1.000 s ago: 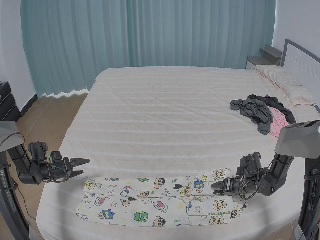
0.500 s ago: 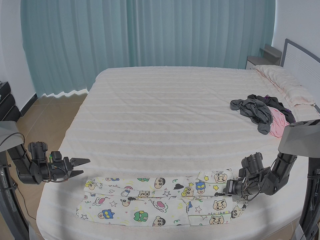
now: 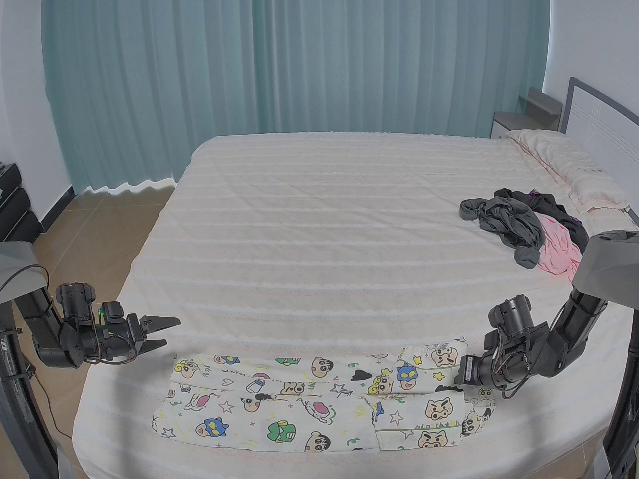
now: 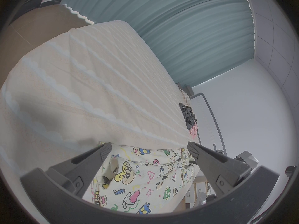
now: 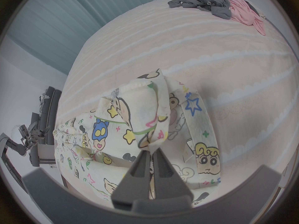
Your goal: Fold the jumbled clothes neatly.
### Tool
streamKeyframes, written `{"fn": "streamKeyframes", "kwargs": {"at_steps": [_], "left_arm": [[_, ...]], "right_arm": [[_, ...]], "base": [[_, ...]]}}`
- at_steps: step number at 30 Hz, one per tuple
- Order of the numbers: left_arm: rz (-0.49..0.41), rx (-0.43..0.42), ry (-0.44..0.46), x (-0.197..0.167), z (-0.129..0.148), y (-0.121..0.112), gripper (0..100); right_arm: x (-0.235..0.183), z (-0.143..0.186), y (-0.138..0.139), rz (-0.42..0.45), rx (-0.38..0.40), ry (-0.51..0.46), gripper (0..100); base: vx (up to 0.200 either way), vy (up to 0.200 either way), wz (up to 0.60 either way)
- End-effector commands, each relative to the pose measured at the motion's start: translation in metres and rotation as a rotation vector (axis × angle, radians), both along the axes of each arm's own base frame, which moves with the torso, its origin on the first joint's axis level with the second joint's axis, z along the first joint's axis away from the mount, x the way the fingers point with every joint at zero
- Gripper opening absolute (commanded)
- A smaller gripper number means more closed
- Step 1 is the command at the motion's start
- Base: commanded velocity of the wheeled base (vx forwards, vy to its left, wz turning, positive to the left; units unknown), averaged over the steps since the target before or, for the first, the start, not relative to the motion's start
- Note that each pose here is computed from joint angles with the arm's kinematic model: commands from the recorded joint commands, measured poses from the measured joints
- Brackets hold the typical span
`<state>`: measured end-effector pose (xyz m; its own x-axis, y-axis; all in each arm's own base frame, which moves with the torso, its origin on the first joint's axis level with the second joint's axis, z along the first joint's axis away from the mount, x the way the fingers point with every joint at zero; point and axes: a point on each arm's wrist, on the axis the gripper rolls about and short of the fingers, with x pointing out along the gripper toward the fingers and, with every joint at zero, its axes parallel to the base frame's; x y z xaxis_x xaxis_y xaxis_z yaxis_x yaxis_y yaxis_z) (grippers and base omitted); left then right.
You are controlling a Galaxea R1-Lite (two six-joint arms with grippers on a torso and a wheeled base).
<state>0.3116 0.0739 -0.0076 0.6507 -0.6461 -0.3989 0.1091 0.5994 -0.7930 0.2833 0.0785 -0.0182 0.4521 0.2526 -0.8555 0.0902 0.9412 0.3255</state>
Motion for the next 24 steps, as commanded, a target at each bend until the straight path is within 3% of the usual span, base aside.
{"fn": "streamKeyframes", "kwargs": {"at_steps": [1, 7, 12, 18, 24], "left_arm": [[0.001, -0.001, 0.001, 0.000, 0.000, 0.000, 100], [-0.003, 0.000, 0.000, 0.000, 0.000, -0.001, 100], [-0.004, 0.001, -0.001, 0.000, 0.000, -0.001, 100], [-0.006, 0.001, -0.001, 0.001, 0.000, -0.002, 100], [-0.004, 0.003, -0.002, 0.001, 0.000, -0.002, 100]], "right_arm": [[-0.001, 0.002, 0.000, 0.002, -0.002, 0.002, 100], [0.001, 0.022, -0.006, -0.001, -0.021, -0.078, 100], [-0.003, 0.048, 0.004, 0.025, 0.037, -0.158, 100], [0.001, 0.038, 0.033, 0.045, 0.178, -0.125, 100], [0.019, 0.010, 0.039, 0.005, 0.225, -0.158, 100]], "base": [[0.000, 0.000, 0.00], [0.000, 0.000, 0.00], [0.000, 0.000, 0.00], [0.000, 0.000, 0.00], [0.000, 0.000, 0.00]]}}
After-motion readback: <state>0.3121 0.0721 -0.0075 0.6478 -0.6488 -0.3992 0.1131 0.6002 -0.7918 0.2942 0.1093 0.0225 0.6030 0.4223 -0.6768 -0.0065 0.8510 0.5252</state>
